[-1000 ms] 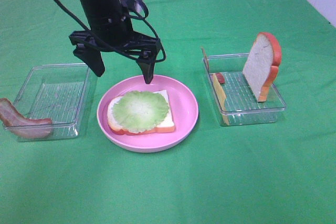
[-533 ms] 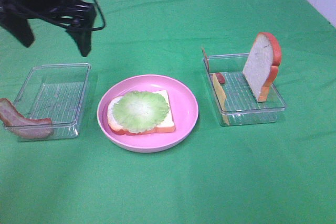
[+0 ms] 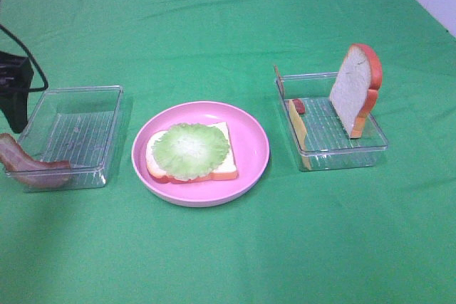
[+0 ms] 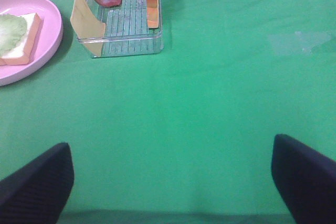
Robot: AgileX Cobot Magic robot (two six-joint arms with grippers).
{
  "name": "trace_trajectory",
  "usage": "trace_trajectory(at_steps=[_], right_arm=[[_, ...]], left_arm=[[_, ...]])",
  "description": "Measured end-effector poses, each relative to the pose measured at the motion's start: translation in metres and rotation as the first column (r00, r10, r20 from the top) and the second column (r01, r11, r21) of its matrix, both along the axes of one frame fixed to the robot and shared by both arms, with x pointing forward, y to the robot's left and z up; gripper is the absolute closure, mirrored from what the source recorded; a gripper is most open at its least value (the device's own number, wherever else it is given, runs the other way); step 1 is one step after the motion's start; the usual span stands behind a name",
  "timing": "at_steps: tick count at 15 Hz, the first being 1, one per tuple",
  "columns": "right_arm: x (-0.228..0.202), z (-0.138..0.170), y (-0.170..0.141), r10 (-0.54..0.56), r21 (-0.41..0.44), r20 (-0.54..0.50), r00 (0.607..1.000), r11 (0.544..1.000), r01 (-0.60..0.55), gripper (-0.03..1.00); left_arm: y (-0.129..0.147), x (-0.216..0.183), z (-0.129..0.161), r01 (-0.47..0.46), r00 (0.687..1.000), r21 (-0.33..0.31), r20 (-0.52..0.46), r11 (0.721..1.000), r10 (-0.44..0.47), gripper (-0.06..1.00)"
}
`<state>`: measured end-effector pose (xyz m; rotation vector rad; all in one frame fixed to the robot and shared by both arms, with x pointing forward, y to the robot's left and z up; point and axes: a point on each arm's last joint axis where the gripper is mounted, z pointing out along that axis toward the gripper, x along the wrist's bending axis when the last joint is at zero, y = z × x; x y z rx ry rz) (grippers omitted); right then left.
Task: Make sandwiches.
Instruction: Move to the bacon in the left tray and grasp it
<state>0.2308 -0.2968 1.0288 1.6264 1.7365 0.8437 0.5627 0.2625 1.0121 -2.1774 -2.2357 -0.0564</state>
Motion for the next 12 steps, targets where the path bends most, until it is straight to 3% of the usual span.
trace_trajectory(at_steps=[4,9,12], right_arm=[[0.0,0.0,0.0,0.0,0.0,0.0,1.0,1.0,0.0,-0.01],[0.0,0.0,0.0,0.0,0.0,0.0,1.0,1.0,0.0,-0.01],[0.0,0.0,0.0,0.0,0.0,0.0,1.0,1.0,0.0,-0.01]], left_arm=[[0.01,0.007,-0.019,-0.013,0.997,-0.022,0.071,1.0,0.014,-0.05],[0.008,0.026,-0.065,-0.01,0.999,-0.031,0.036,0.999,0.011,-0.03],[0.007,0.029,-0.073,-0.011,0.999,-0.033,0.034,0.999,0.012,-0.03]])
